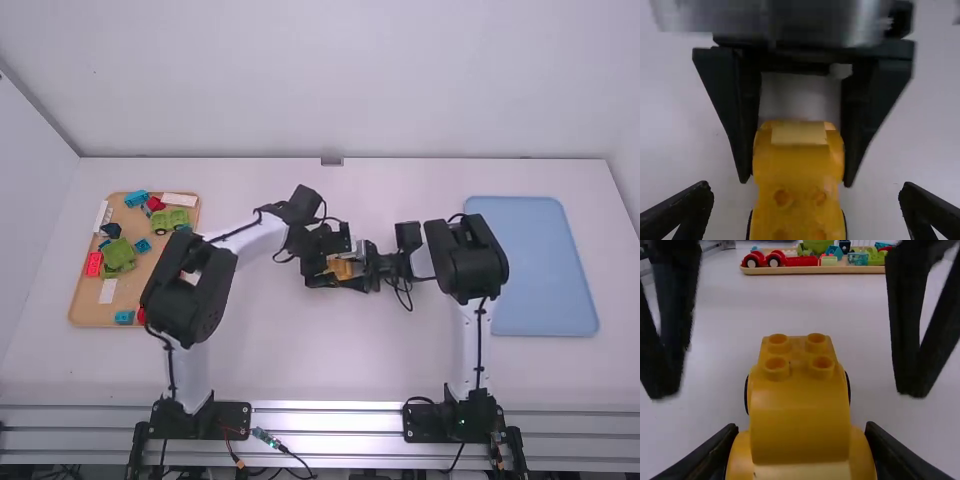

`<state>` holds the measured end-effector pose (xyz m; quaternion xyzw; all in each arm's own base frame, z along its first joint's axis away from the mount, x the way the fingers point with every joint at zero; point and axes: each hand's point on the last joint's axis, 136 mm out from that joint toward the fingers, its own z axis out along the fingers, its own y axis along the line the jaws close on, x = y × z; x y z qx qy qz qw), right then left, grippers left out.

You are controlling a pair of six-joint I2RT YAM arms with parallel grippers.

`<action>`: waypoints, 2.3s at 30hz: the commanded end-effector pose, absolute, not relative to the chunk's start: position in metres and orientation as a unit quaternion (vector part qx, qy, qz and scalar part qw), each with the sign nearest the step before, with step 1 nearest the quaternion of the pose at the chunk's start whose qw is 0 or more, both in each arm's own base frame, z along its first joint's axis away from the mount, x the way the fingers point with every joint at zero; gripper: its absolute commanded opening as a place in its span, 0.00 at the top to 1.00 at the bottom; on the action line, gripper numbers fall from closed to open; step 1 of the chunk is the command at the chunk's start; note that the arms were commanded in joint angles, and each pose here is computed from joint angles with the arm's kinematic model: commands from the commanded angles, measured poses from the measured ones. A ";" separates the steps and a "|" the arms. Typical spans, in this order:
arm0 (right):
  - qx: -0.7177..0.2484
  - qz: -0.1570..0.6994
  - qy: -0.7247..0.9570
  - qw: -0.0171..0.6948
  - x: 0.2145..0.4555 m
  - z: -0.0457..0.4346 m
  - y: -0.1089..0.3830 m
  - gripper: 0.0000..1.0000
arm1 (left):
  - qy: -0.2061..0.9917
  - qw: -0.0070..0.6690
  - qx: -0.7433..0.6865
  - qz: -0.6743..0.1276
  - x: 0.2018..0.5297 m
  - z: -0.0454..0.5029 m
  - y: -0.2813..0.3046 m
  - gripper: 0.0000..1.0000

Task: Assemble lego blocks to make yellow taxi

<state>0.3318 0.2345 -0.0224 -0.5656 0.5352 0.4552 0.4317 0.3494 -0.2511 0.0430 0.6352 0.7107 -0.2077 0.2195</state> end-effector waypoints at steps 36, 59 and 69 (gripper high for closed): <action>-0.563 0.431 0.594 0.379 0.333 -0.047 0.267 0.44 | 0.695 0.445 0.483 -0.292 0.378 0.118 -0.123 0.01; -0.311 0.038 0.869 0.383 0.428 0.056 -0.003 0.52 | 0.772 0.499 0.356 -0.169 0.419 0.090 -0.126 0.01; -0.098 -0.005 0.888 0.450 0.393 0.045 -0.134 0.52 | 0.768 0.505 0.357 -0.167 0.421 0.093 -0.126 0.01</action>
